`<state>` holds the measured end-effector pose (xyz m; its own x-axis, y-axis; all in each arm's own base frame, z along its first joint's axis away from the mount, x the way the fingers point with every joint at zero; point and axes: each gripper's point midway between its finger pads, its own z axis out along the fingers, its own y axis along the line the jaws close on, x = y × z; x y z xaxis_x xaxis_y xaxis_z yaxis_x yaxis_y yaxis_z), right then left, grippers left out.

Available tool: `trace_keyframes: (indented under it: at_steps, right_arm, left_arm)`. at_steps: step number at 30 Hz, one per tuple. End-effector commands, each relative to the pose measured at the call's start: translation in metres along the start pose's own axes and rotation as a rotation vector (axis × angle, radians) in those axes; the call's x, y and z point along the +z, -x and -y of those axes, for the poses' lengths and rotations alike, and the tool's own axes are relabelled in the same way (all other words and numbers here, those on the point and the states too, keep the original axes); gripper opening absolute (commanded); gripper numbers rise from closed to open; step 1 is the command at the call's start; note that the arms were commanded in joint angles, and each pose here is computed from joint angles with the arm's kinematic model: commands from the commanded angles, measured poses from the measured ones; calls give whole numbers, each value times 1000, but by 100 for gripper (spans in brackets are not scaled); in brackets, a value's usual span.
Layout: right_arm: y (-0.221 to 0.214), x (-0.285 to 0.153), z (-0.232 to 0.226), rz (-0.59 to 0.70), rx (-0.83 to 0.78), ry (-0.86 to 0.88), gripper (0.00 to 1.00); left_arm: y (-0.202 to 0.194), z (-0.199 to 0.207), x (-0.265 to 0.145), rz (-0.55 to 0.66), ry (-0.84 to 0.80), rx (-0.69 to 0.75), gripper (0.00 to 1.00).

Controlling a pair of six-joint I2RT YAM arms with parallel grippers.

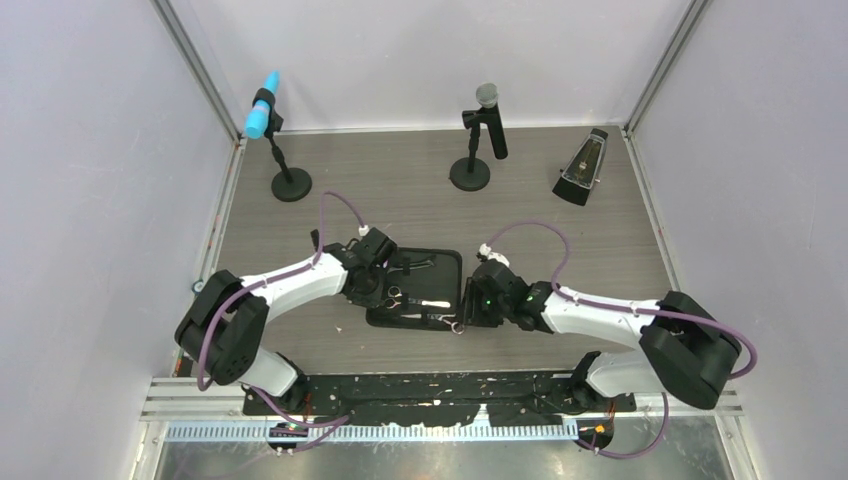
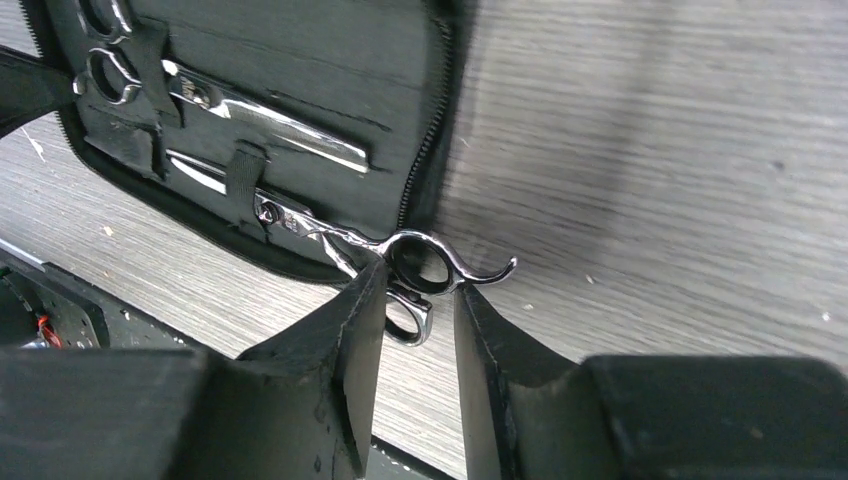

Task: Sort the hair-cutting tools
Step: Place the scissors in the hairdressing tool bag.

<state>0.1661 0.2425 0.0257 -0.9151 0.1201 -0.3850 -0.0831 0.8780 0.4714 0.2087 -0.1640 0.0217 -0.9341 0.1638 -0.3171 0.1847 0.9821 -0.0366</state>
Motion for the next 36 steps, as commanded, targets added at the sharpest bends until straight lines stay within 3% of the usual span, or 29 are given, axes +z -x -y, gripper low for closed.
trace_keyframes:
  at_steps: [1, 8, 20, 28, 36]
  right_arm:
    - [21, -1, -41, 49, -66, 90, 34]
    - [20, 0, -58, 20, -95, 118, 22]
    - [9, 8, -74, -15, -56, 150, 15]
    - [36, -1, -80, 60, -117, 91, 18]
    - [35, 8, -91, 43, -143, 98, 30]
  left_arm:
    - [7, 16, -6, 42, -84, -29, 4]
    - [7, 21, -8, 47, -111, -45, 3]
    - [3, 53, -16, 46, -261, -155, 1]
    - [-2, 78, -32, 77, -417, -304, 0]
    - [-5, 89, -48, 135, -473, -393, 0]
